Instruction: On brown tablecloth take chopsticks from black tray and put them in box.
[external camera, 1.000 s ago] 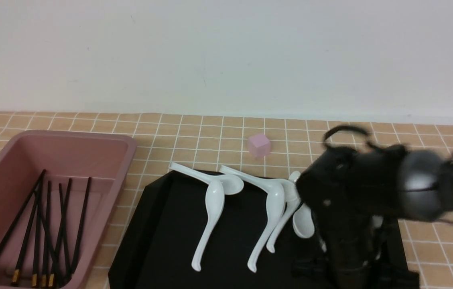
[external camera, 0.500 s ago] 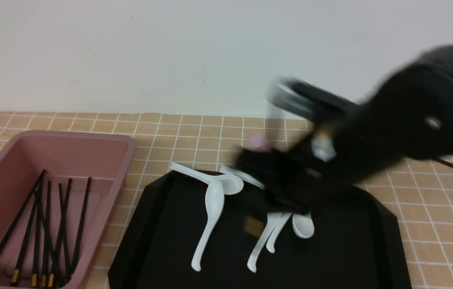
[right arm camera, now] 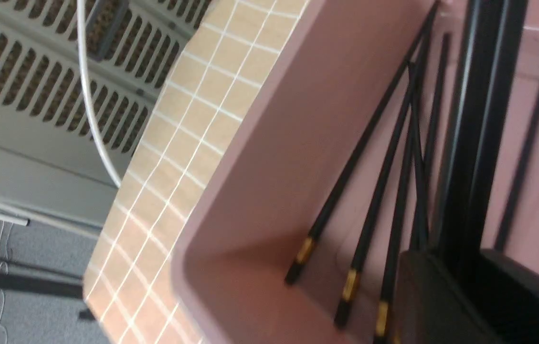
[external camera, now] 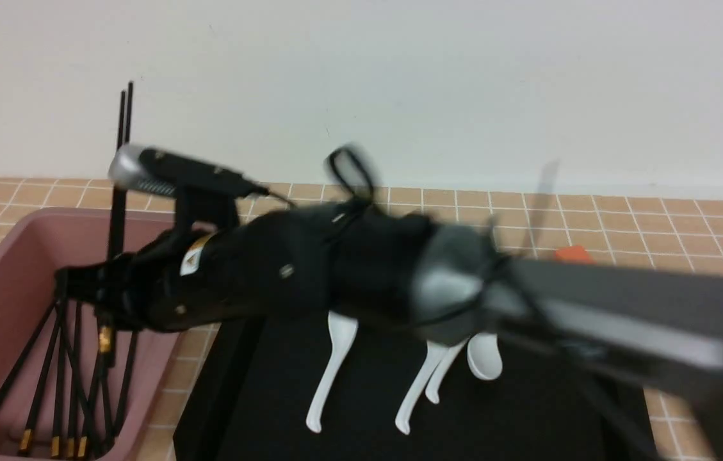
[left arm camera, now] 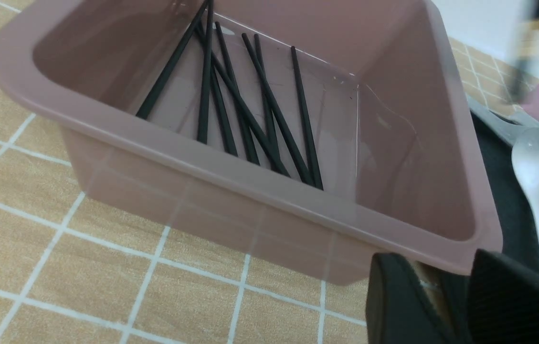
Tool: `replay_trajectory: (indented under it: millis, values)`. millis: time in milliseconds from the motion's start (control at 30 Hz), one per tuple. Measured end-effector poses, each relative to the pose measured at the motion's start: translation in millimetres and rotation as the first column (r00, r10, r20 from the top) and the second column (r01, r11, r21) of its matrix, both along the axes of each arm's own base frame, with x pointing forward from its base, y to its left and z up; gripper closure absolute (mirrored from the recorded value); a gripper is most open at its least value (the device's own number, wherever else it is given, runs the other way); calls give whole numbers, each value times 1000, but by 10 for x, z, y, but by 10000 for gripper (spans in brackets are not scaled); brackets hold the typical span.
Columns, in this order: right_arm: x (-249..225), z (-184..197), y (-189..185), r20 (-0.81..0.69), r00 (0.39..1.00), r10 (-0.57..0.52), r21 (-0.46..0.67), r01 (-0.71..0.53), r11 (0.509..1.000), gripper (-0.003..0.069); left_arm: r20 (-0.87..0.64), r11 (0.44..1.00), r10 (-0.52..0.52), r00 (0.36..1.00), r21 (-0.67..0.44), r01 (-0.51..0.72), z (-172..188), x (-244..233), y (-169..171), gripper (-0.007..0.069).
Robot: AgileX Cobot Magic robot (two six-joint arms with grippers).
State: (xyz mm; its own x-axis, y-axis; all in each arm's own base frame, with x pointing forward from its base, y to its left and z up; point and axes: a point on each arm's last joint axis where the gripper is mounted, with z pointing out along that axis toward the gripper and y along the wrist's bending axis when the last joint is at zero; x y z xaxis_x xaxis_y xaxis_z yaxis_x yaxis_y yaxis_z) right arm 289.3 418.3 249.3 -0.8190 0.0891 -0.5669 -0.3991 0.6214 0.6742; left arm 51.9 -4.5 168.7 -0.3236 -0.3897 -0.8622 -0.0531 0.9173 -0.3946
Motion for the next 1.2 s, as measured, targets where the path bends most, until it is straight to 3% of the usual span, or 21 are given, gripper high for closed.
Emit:
replay_trajectory:
  millis: [233, 467, 667, 867, 1067, 1200]
  values:
    - [80, -373, 216, -11, 1000, -6, 2, 6, 1000, 531, 0, 1000, 0, 1000, 0, 0, 0, 0, 0, 386]
    - [-33, -450, 294, -12, 998, 59, -43, -59, 997, 366, 0, 1000, 0, 1000, 0, 0, 0, 0, 0, 386]
    - [-107, -466, 264, -47, 990, 136, -121, -141, 982, 299, 0, 1000, 0, 1000, 0, 0, 0, 0, 0, 386]
    - [-256, 40, 15, -46, 963, 266, -244, -269, 932, 389, 0, 1000, 0, 1000, 0, 0, 0, 0, 0, 387]
    - [-374, 1042, -815, -20, 948, 316, -407, -297, 864, 593, 0, 1000, 0, 1000, 0, 0, 0, 0, 0, 387]
    - [-595, 1564, -1376, 21, 950, 312, -525, -255, 812, 664, 0, 1000, 0, 1000, 0, 0, 0, 0, 0, 387]
